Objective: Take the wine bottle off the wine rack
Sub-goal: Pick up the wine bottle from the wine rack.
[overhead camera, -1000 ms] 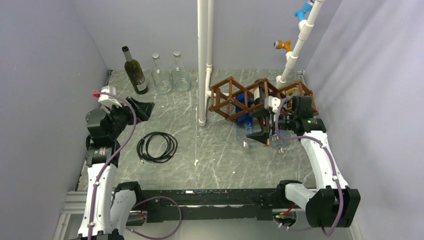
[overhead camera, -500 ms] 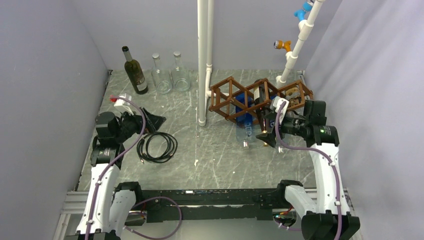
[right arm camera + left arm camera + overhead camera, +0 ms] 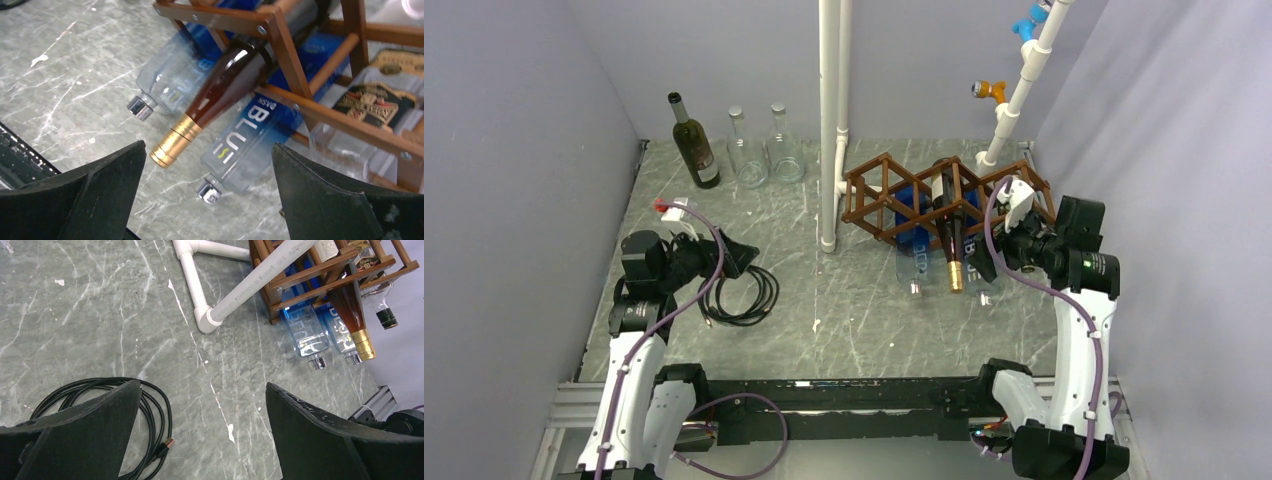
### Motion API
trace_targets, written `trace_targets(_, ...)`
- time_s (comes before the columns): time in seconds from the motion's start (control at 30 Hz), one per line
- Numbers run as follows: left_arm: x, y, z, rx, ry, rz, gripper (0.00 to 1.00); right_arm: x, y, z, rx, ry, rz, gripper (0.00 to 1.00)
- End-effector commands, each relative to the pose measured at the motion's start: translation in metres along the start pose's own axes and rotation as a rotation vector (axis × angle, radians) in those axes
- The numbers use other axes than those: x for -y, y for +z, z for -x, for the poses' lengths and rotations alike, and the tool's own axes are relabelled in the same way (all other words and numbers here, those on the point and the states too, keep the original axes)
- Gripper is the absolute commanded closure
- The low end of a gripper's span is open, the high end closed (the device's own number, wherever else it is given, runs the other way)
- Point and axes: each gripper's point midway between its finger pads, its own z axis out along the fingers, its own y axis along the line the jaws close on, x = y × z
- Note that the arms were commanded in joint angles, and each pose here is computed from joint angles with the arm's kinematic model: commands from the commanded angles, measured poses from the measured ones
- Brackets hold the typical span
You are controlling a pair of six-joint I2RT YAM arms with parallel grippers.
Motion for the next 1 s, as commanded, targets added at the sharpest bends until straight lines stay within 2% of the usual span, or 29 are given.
trace_targets(0.0, 0.006, -0.002, 0.007, 0.024, 0.058, -0.023, 0.00, 0.017, -0.009, -0.012, -0.046, 0.119, -0.129, 0.00)
trace_targets(0.23, 0.006, -0.002, 0.005, 0.006, 0.053, -0.024, 0.01, 0.050, -0.015, -0.025, -0.089, 0.241, -0.271, 0.00)
trace_targets(0.6, 0.009, -0.004, 0.003, -0.008, 0.064, -0.019, 0.01, 0.104, -0.016, -0.071, -0.196, 0.445, -0.490, 0.00)
trace_targets(0.97, 0.012, -0.004, 0.000, -0.025, 0.067, -0.029, 0.00, 0.125, 0.003, -0.100, -0.238, 0.513, -0.496, 0.02)
